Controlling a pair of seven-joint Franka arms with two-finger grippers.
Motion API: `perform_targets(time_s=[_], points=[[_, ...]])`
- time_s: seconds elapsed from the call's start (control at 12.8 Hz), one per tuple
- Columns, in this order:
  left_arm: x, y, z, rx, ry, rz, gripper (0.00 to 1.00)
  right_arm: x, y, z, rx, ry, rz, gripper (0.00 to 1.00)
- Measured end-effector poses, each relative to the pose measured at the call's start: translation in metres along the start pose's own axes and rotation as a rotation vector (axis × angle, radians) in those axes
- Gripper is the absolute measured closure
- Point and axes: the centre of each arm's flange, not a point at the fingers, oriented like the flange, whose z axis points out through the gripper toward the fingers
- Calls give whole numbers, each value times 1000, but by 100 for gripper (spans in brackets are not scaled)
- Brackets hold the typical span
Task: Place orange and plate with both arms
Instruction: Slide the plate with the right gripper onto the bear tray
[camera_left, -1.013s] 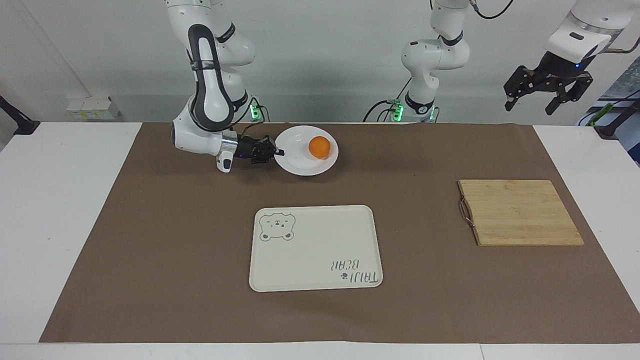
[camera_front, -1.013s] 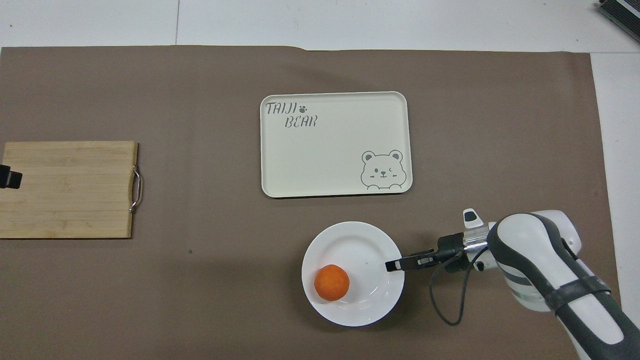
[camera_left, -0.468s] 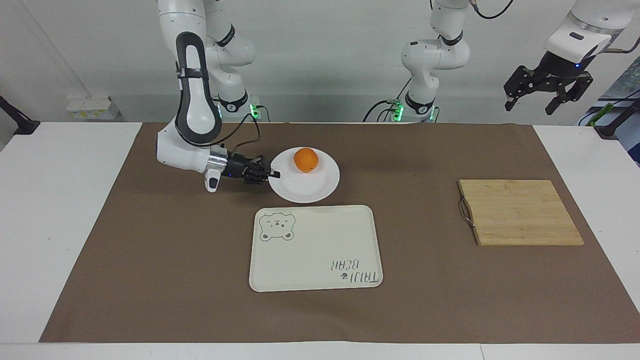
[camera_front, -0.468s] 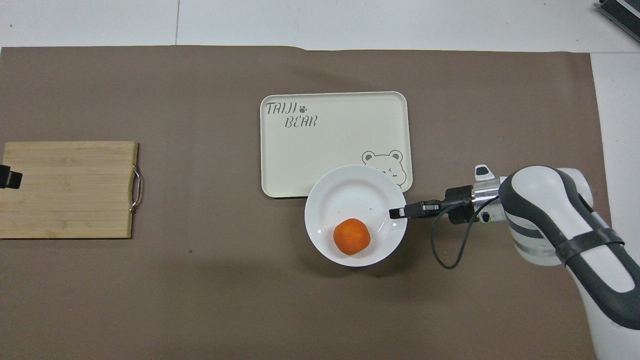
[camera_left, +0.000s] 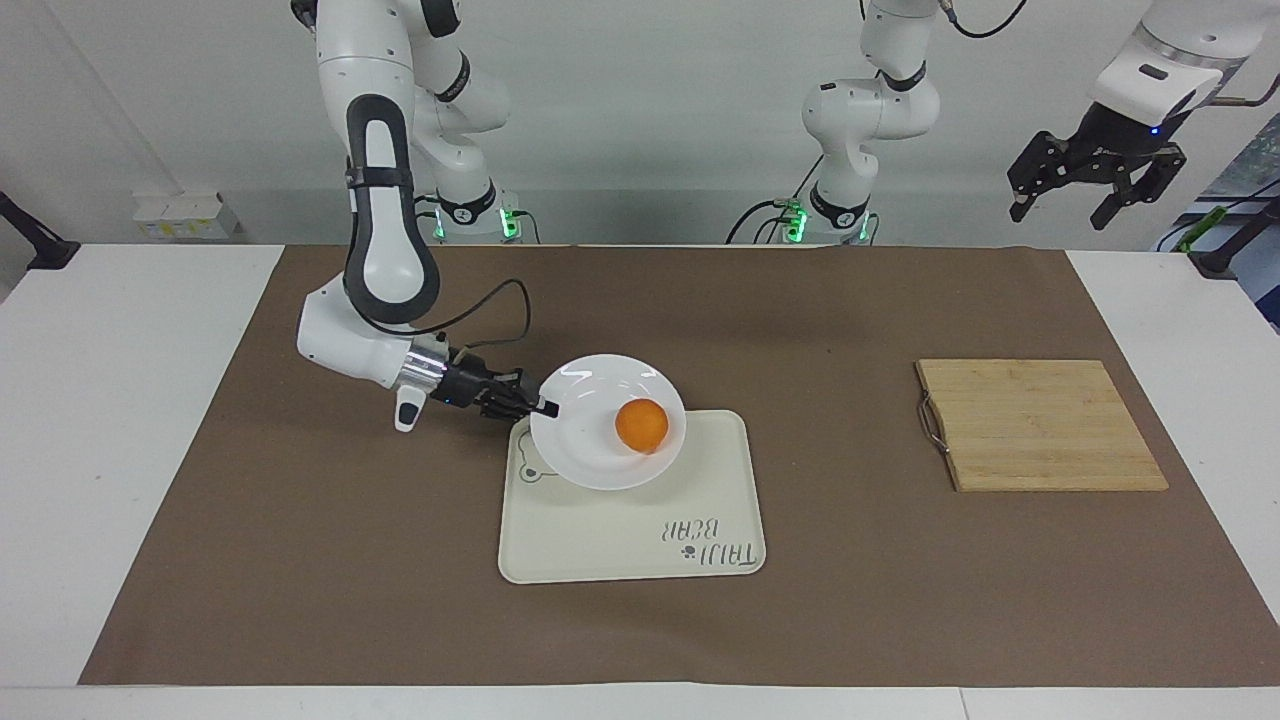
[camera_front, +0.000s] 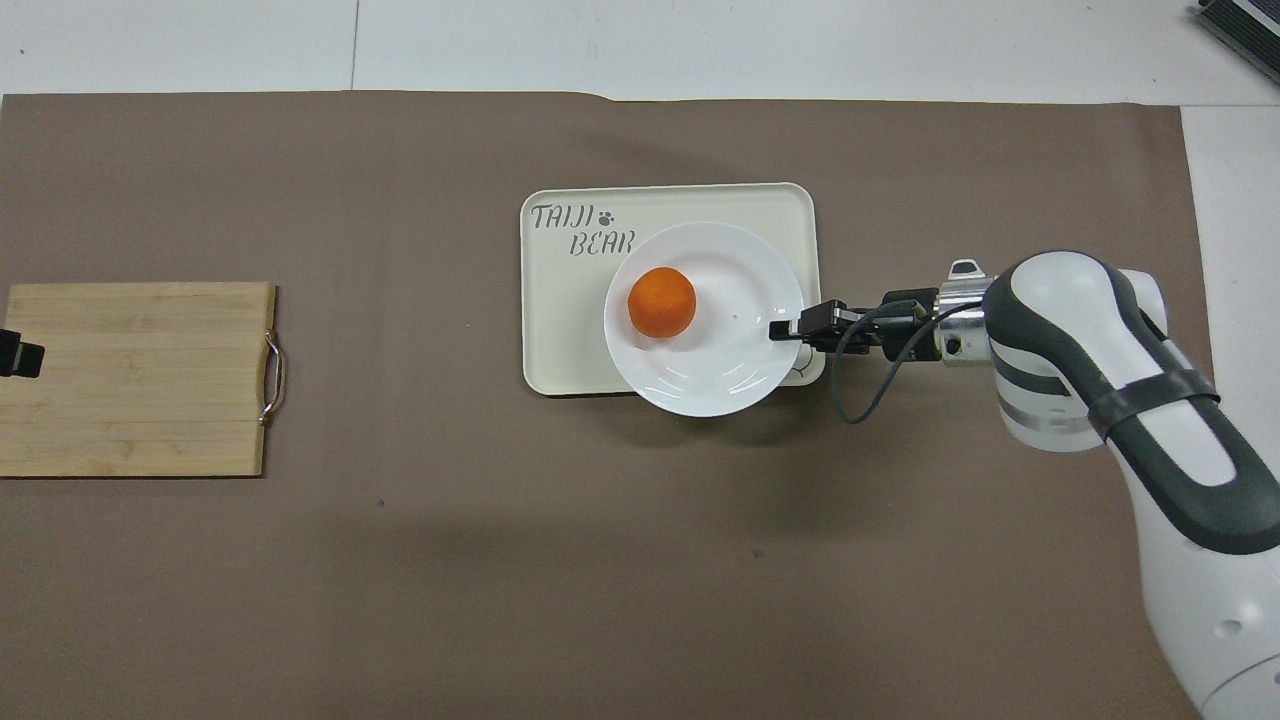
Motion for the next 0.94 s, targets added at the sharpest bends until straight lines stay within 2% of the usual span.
perform_targets(time_s=[0.16, 0.39, 0.62, 0.78, 0.94], points=[[0, 0, 0, 0, 0, 0, 0, 20, 3, 14, -9, 29, -2, 91], [0, 0, 0, 0, 0, 0, 0, 26, 8, 58, -23, -12, -8, 91], [0, 0, 0, 0, 0, 0, 0, 26, 18, 82, -56, -11, -5, 92], [0, 0, 0, 0, 0, 0, 0, 33, 17, 75, -57, 20, -3, 74], [0, 0, 0, 0, 0, 0, 0, 41, 16, 63, -77, 73, 8, 49]])
